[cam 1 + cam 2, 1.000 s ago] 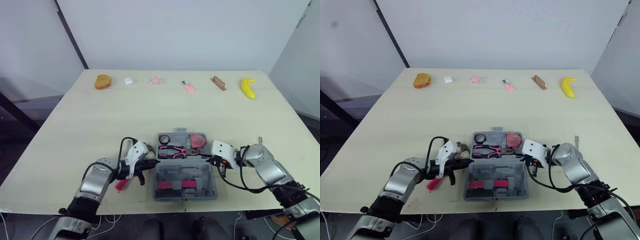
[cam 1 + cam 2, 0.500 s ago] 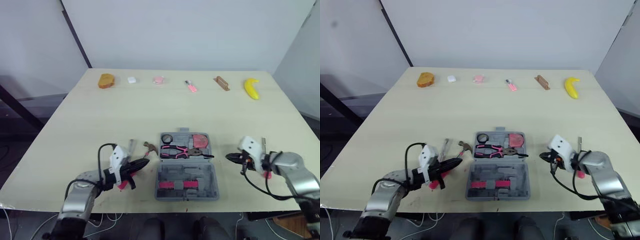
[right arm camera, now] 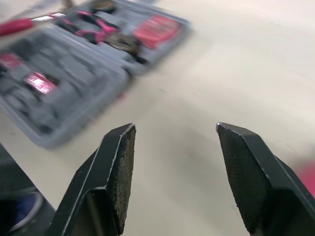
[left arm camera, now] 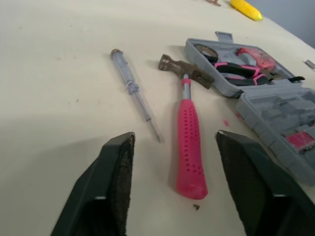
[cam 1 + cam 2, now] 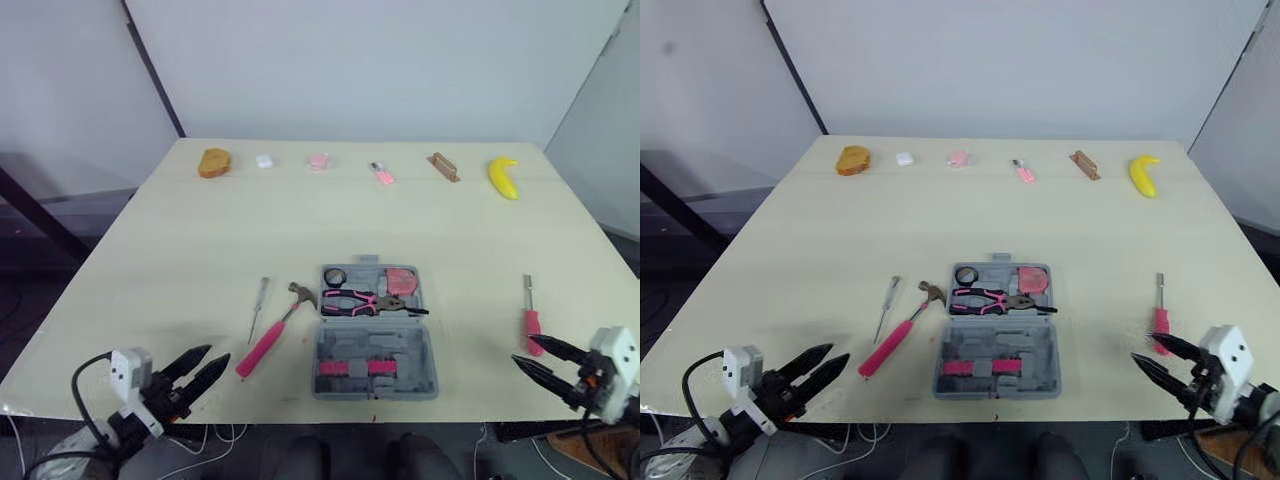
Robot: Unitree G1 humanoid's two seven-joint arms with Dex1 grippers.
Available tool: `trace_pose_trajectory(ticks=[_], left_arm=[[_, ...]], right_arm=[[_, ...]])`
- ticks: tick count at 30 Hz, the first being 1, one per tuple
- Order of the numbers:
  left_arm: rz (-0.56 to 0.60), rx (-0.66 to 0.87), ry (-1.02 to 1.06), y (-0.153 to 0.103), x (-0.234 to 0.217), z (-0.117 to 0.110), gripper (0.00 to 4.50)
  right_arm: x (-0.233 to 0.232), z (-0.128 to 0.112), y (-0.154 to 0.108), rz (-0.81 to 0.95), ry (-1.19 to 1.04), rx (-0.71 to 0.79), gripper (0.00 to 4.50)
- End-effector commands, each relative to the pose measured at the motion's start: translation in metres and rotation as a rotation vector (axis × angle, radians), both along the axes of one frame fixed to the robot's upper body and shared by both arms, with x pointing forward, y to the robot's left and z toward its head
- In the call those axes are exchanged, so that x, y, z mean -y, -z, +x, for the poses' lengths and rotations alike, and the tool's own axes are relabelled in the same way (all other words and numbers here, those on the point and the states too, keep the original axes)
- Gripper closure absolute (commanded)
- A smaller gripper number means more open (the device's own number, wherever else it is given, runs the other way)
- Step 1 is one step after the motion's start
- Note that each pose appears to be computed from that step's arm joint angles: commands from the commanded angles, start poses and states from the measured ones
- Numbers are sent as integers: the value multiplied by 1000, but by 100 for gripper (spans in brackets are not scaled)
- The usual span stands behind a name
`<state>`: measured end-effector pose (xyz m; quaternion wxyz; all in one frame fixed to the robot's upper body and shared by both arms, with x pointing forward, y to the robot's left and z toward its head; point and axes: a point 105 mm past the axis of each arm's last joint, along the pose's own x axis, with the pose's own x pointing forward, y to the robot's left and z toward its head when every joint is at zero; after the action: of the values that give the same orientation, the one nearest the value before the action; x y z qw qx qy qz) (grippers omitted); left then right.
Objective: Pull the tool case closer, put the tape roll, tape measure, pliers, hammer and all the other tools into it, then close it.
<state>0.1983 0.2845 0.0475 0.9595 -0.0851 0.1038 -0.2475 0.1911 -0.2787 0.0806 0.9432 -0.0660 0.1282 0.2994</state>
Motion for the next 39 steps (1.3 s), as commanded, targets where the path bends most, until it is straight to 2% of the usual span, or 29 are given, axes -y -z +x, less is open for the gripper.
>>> trace_pose_trajectory(ticks=[1, 2, 5, 12, 19, 23, 30, 34, 36, 39], left_arm=[[29, -11, -44, -3, -20, -11, 20], [34, -19, -43, -2, -20, -11, 3], [38, -29, -38, 0, -20, -5, 3], [32, 23, 13, -15, -6, 17, 3], [35, 65, 93, -31, 8, 28, 3], [43, 75, 181, -39, 22, 33, 3], [100, 94, 260, -52, 43, 49, 3], [158, 90, 235, -54, 50, 58, 3], [233, 36, 135, -50, 46, 69, 3], [220, -20, -7, -53, 43, 84, 3]], right_arm=[[36, -18, -5, -46, 94, 15, 18], [43, -22, -3, -51, 117, 5, 3], [54, -26, -1, -54, 145, -1, 3], [37, -6, -9, -19, 84, 54, 3], [-1, 21, -27, 3, -67, 119, 3], [-36, 40, -48, 22, -204, 166, 3], [-86, 51, -68, 35, -438, 186, 3], [-104, 52, -76, 23, -530, 186, 3], [-113, 53, -82, 21, -570, 186, 3], [-122, 57, -88, 17, -601, 194, 3]])
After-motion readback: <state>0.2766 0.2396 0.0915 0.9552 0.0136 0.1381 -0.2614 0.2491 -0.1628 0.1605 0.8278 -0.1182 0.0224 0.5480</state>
